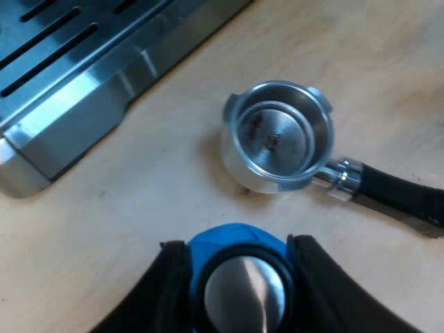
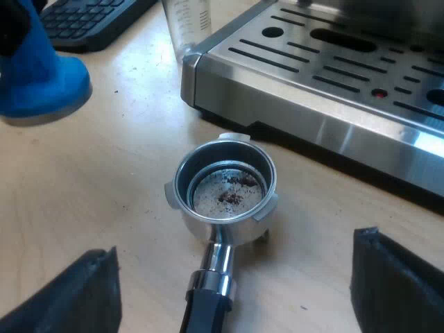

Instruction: Grind coffee beans and then tamp

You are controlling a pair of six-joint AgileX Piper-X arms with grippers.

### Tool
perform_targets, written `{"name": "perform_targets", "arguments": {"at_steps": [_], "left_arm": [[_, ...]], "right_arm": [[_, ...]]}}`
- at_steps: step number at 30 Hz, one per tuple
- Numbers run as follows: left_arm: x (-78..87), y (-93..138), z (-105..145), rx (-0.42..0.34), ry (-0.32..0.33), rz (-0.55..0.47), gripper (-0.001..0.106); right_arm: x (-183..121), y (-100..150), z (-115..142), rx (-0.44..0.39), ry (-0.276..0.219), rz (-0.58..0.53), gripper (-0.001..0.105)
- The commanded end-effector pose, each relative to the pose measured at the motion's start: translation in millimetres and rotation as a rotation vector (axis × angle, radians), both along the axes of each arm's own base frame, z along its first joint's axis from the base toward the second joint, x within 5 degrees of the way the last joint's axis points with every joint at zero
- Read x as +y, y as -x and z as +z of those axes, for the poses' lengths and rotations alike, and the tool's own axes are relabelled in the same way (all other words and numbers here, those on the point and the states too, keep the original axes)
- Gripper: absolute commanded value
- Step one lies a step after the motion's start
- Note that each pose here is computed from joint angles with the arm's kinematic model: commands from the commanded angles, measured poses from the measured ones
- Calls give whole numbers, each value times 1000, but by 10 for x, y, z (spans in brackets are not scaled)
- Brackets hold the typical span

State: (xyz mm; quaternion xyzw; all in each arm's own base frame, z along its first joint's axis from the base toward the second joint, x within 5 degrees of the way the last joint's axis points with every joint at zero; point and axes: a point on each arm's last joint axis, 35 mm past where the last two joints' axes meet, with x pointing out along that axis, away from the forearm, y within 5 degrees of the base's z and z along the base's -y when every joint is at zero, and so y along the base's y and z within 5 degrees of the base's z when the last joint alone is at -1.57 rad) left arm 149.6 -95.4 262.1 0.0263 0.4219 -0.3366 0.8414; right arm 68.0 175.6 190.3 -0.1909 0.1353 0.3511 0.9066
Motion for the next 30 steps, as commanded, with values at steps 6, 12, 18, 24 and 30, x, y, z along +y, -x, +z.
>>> {"name": "perform_targets", "arguments": {"at_steps": [6, 12, 18, 24, 30], "left_arm": [[-92, -7, 243, -79, 5, -24, 0], [-163, -125, 381, -76, -30, -44, 0], [-265, -286, 453, -65, -56, -64, 0], [-341, -348, 517, -83, -63, -96, 0], [-538, -218, 511, -108, -93, -193, 0]], "right_arm": [[-4, -4, 2, -9, 5, 11, 70], [-4, -4, 2, -9, 5, 11, 70], [-4, -4, 2, -9, 5, 11, 70], [-4, -4, 2, -9, 5, 11, 70], [-4, -4, 2, -9, 5, 11, 70]]}}
